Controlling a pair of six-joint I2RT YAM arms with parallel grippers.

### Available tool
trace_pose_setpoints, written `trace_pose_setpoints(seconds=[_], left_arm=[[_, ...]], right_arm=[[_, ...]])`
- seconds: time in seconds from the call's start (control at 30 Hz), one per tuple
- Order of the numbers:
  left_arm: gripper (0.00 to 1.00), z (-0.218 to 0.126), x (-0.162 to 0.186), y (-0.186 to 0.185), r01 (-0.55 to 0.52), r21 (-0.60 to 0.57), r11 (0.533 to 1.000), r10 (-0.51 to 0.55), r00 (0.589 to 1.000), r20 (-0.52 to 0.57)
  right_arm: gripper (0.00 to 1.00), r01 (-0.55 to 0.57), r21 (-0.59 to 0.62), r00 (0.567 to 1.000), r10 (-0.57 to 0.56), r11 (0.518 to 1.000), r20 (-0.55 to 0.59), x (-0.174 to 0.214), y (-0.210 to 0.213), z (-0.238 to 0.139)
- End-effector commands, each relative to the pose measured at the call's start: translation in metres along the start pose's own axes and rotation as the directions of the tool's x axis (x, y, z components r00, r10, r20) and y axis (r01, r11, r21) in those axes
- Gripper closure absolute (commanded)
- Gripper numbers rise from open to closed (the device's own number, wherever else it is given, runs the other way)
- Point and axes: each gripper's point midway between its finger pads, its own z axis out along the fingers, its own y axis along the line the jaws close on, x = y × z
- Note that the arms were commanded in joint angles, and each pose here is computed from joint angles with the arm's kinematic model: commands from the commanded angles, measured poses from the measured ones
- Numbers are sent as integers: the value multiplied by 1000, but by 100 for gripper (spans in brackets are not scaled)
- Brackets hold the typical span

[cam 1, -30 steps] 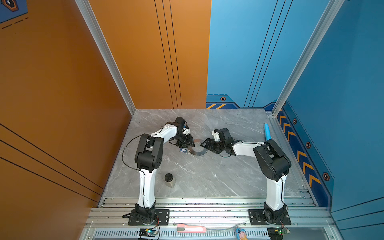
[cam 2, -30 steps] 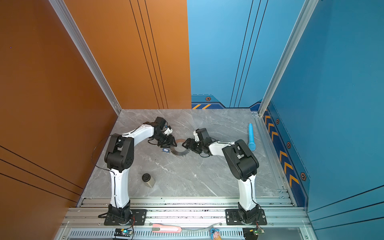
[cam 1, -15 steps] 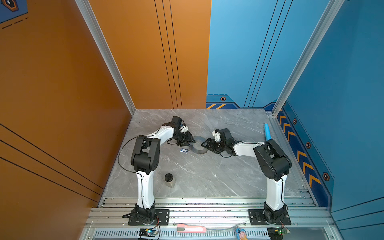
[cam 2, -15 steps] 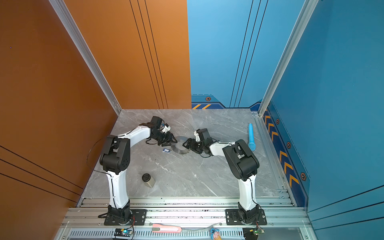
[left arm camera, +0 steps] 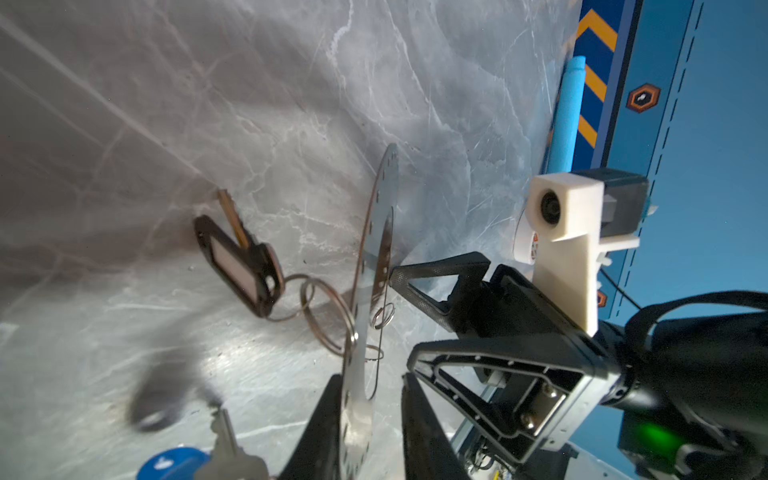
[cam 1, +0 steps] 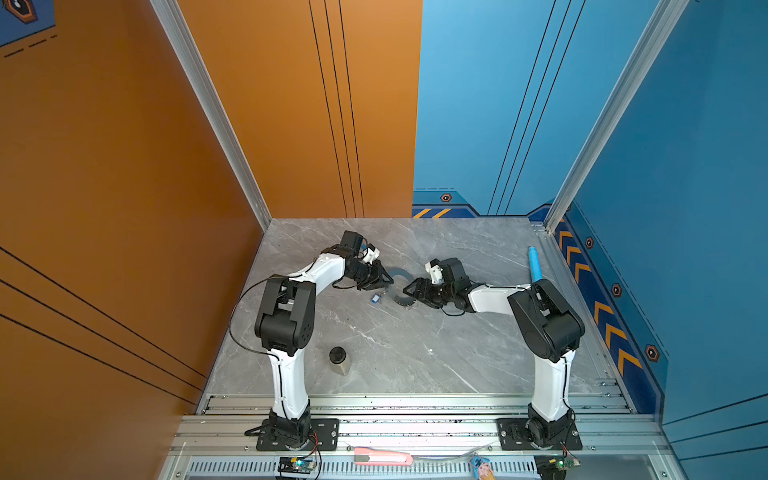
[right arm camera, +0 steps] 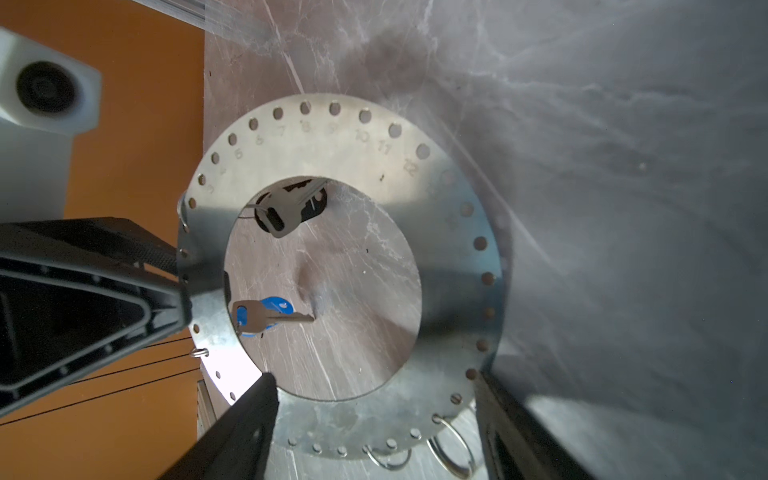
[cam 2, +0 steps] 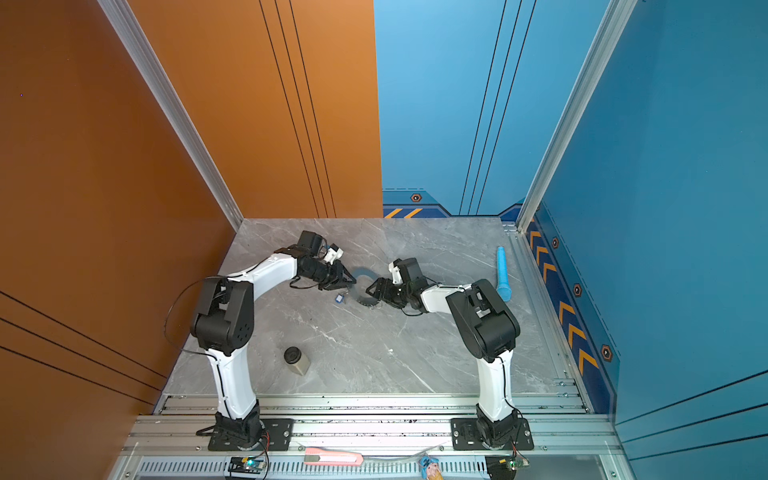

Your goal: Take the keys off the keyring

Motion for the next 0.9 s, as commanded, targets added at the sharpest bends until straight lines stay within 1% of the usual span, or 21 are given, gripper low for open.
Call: trace_pose_setpoints(seconds=[0.0,0.03,0.17,0.3,0.43,0.57,0.73,0.87], left_arm=[[86,14,11,5,4,11,1000,-4,999,-52],[90,15,10,4,5,17,1000,-4,998,-55],[100,4,2,-2,3,28,1000,-2,1000,-27],[100,-16,-10,-16,-4,60,998,3,1000,13],[100,-42,-20,-39,-38,86,996,33,998,55],[100,-70,-28,-66,-64,136,989,49,993,108],[100,-107,-32,-108,-120,189,975,85,979,183],[100,-139,-41,-146,-158,277,948,78,957,280]], right_arm=[[24,-21,31,999,23,999,-42,14,-11,-6],[24,-24,31,999,26,999,-41,14,-11,-7],[24,-21,23,999,22,1000,-28,9,-9,-12],[22,-17,5,1000,17,1000,6,-4,-2,-27],[19,-2,-41,998,5,999,70,-23,15,-57],[18,10,-91,992,1,996,123,-35,35,-86],[18,19,-195,980,20,981,196,-46,75,-117],[19,26,-308,968,53,951,246,-57,115,-136]])
